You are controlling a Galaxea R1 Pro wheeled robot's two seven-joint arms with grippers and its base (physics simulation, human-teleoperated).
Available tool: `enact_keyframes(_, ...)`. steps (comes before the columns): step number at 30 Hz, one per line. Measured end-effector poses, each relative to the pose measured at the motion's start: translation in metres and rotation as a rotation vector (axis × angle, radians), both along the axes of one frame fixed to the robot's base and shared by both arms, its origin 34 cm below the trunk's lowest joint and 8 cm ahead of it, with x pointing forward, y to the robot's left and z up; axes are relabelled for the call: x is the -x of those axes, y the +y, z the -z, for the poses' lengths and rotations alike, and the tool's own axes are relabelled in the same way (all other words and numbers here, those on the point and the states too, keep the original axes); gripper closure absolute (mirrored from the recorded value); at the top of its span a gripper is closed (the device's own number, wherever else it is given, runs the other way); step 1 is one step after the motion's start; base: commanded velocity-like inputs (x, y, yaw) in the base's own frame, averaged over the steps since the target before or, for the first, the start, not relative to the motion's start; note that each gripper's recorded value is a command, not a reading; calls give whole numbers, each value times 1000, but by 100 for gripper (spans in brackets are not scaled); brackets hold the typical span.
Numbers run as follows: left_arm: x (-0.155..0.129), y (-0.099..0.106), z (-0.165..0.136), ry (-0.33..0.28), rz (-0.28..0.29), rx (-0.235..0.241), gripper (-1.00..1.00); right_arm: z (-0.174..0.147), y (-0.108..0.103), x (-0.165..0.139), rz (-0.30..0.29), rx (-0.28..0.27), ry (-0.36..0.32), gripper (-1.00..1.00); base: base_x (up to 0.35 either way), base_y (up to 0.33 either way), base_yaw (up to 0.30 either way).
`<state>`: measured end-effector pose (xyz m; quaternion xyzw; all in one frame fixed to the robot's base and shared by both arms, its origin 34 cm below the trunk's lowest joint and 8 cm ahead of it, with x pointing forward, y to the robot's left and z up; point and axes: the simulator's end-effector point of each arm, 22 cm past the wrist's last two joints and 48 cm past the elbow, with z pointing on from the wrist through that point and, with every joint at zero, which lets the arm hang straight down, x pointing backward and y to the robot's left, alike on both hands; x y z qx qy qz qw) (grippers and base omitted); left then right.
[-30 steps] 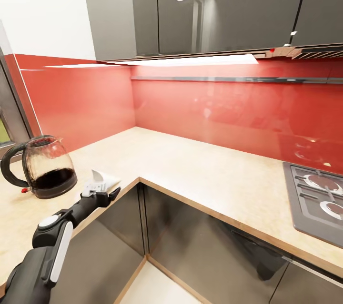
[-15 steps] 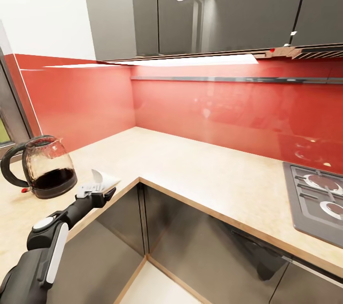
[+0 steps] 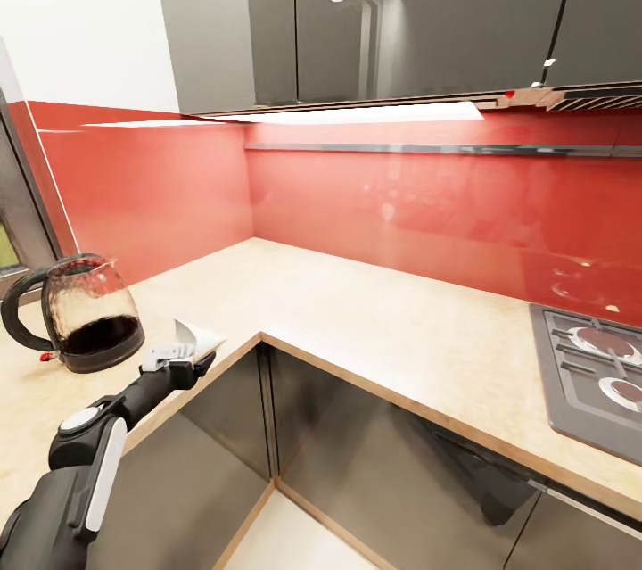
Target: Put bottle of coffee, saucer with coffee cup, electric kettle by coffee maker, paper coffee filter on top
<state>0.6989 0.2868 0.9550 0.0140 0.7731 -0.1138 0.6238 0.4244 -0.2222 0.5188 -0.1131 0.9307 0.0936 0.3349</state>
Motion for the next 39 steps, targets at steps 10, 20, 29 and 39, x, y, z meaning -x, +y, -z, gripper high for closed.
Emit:
enact_keyframes(10,-2,1,-11,-56,-1,-13,-100,0,0,0,0,0,0,-100,57,0,0)
enact_keyframes(20,-3,1,-13,-71,-1,-17,-100,0,0,0,0,0,0,-100,43,0,0)
enact_keyframes(29,-3,-3,-10,-63,8,-18,-100,0,0,0,0,0,0,-100,2,0,0)
enact_keyframes(39,-3,-6,-8,-57,16,-19,-100,0,0,0,0,0,0,-100,0,0,0)
